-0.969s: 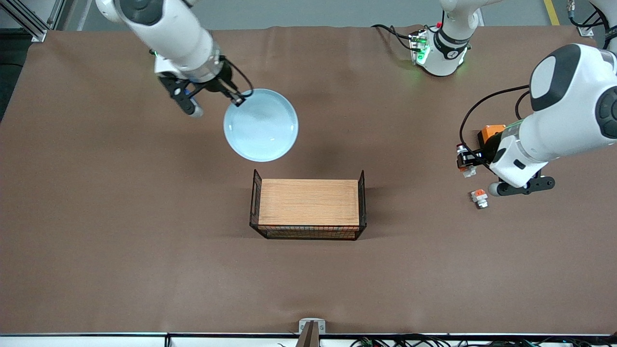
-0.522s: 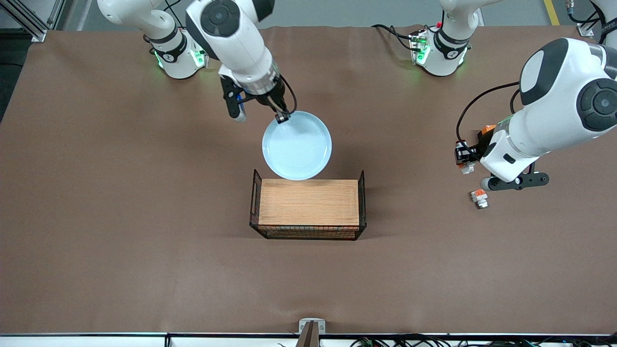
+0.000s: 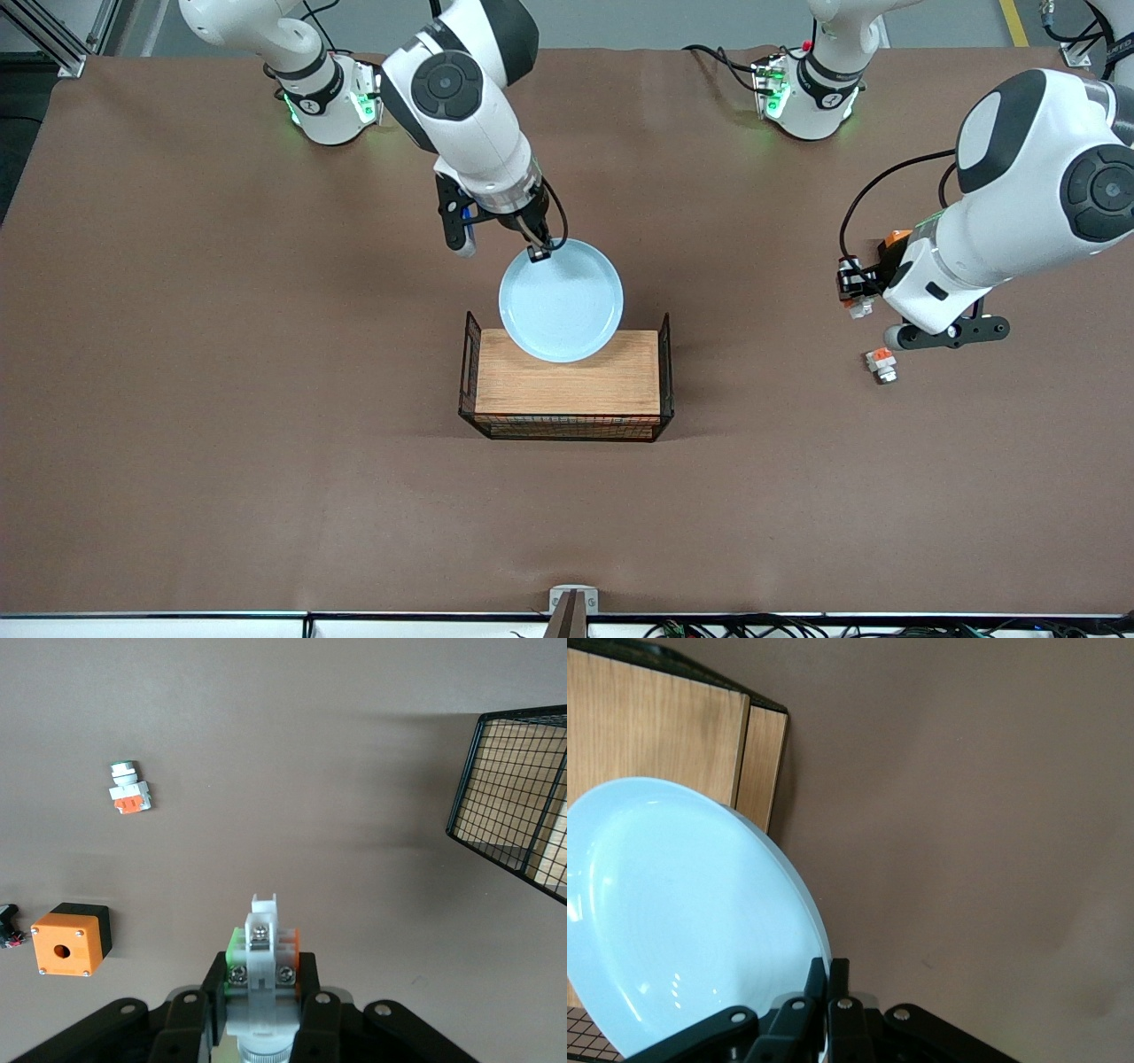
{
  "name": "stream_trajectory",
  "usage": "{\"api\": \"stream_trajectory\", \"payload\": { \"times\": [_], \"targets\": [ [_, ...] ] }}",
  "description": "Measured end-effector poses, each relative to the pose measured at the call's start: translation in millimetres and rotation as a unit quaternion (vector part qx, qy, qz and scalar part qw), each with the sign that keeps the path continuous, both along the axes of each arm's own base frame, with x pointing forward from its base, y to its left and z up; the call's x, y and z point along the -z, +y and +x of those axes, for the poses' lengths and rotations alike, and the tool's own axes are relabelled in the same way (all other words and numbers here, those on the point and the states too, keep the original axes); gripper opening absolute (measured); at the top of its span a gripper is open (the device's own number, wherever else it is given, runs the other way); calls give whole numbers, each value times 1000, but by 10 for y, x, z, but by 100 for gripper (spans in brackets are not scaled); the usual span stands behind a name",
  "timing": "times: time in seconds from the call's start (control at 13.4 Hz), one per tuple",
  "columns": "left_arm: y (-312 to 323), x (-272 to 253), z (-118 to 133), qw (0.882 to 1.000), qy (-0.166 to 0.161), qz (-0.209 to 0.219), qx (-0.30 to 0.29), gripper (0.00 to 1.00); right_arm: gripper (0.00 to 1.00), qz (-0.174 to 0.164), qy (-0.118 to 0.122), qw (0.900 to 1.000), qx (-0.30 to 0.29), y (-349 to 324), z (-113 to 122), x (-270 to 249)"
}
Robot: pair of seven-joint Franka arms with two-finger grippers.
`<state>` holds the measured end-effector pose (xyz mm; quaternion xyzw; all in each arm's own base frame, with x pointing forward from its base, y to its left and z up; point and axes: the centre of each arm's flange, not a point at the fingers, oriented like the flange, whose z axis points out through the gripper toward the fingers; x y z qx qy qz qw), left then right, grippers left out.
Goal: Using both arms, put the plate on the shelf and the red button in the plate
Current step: 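Carry the plate over the wire basket and lower it inside with the right gripper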
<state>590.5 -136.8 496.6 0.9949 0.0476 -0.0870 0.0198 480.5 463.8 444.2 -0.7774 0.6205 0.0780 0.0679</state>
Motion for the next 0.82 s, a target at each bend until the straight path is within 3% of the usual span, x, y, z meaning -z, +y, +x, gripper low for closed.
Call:
{"api": "stream_trajectory", "payload": {
  "times": [0.82],
  "targets": [
    [11,-73,16,1000,-8,-1,-2,33,4,-13,-4,1000,13,62,398,442]
  ]
}}
